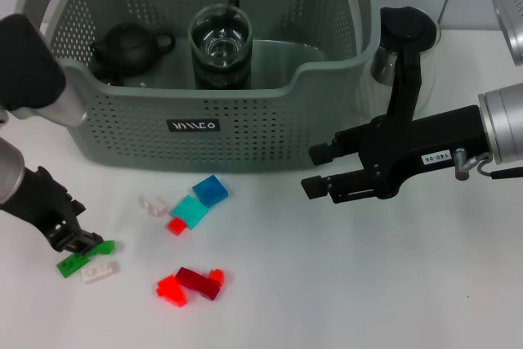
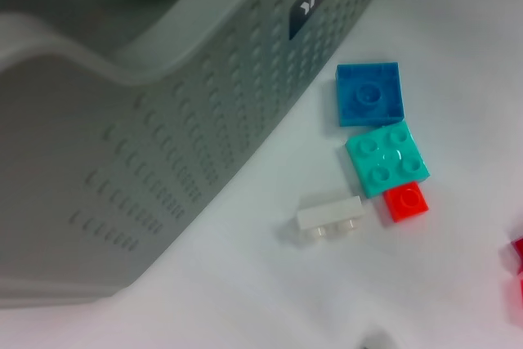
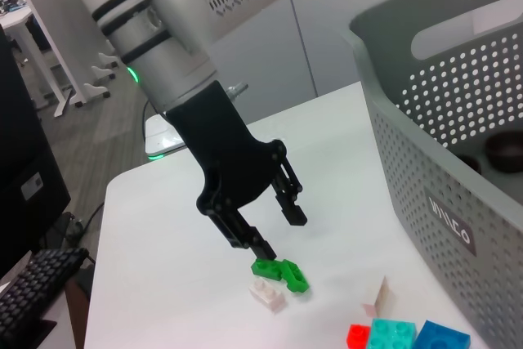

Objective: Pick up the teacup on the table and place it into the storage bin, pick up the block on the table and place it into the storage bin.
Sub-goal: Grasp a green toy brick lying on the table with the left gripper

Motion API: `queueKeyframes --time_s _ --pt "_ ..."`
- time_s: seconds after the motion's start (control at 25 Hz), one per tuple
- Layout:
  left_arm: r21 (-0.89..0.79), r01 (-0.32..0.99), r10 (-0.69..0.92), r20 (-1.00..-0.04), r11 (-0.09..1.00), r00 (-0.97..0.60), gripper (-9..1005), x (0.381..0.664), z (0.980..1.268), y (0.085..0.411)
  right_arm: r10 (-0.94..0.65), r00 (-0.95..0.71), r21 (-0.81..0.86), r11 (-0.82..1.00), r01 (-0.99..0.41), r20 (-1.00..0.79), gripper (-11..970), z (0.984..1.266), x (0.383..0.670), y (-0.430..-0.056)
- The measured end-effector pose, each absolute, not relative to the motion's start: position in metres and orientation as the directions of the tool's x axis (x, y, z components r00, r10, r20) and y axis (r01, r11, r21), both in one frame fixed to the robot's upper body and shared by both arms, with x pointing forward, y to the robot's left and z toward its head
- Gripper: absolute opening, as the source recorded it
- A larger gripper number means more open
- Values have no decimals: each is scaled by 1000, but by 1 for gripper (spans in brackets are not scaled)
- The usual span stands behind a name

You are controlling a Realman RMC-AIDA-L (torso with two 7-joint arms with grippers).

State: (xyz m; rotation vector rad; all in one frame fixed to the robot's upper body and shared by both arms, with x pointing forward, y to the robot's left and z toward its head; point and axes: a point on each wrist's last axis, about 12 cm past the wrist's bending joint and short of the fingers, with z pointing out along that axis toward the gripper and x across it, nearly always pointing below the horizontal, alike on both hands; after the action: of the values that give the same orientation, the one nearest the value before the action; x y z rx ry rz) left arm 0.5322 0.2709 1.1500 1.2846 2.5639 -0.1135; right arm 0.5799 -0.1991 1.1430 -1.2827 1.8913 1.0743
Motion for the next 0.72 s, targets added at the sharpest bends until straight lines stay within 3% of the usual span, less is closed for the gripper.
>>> queueKeyframes --time_s 0.72 --pt "78 821 813 -221 566 -539 535 533 1129 253 -445 -350 286 206 -936 -825 610 1143 580 -200"
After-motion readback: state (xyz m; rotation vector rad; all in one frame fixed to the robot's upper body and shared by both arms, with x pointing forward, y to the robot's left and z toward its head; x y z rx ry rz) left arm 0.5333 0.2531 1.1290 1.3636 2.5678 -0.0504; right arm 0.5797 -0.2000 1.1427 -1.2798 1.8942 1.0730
